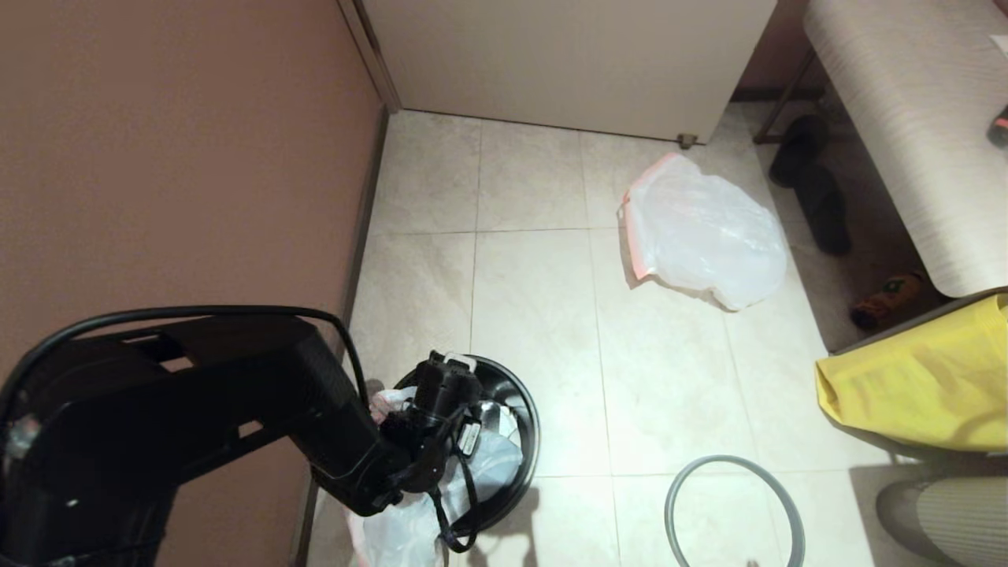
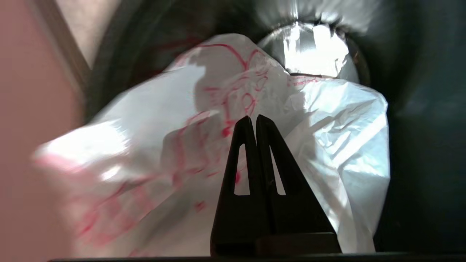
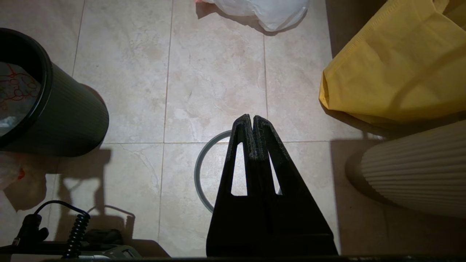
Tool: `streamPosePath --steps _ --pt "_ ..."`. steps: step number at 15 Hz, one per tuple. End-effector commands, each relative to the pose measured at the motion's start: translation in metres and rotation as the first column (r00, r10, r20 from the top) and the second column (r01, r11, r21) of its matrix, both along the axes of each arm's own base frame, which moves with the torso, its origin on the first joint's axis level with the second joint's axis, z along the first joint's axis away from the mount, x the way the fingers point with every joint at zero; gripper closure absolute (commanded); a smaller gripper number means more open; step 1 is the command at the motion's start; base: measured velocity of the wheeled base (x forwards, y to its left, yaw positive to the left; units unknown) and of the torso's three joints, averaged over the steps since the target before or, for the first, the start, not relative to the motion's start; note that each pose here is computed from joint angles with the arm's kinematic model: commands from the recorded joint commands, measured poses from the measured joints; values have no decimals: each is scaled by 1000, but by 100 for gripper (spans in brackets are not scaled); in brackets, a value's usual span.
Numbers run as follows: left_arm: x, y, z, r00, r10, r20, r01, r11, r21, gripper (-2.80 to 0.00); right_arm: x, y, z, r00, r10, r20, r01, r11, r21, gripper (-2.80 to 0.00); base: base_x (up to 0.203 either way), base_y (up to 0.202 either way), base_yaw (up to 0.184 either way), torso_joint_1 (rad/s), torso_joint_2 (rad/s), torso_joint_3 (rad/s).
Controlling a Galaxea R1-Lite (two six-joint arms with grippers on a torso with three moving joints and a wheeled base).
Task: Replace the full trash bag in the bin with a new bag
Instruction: Put the new garbage bag on the trash can
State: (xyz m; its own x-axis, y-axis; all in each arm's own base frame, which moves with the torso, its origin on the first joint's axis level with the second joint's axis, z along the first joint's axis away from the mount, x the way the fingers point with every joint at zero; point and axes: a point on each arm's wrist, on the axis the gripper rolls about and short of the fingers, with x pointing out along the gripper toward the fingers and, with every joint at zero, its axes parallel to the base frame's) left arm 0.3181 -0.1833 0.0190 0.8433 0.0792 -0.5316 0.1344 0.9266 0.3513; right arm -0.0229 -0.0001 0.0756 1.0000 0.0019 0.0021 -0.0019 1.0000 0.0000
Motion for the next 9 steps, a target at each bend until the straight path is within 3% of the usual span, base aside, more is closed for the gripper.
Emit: streamPosePath --steps 1,5,9 --pt "-30 6 32 999 -7 41 8 1000 -28 0 0 0 0 1000 0 -1 0 1000 -1 0 0 0 0 0 0 0" --pt "-79 29 37 999 45 -5 -45 996 -74 0 0 0 0 1000 0 -1 0 1000 0 0 0 0 0 0 0 0" --pt "-94 28 44 999 49 6 -48 989 -139 0 0 0 0 1000 0 -1 0 1000 0 0 0 0 0 0 0 0"
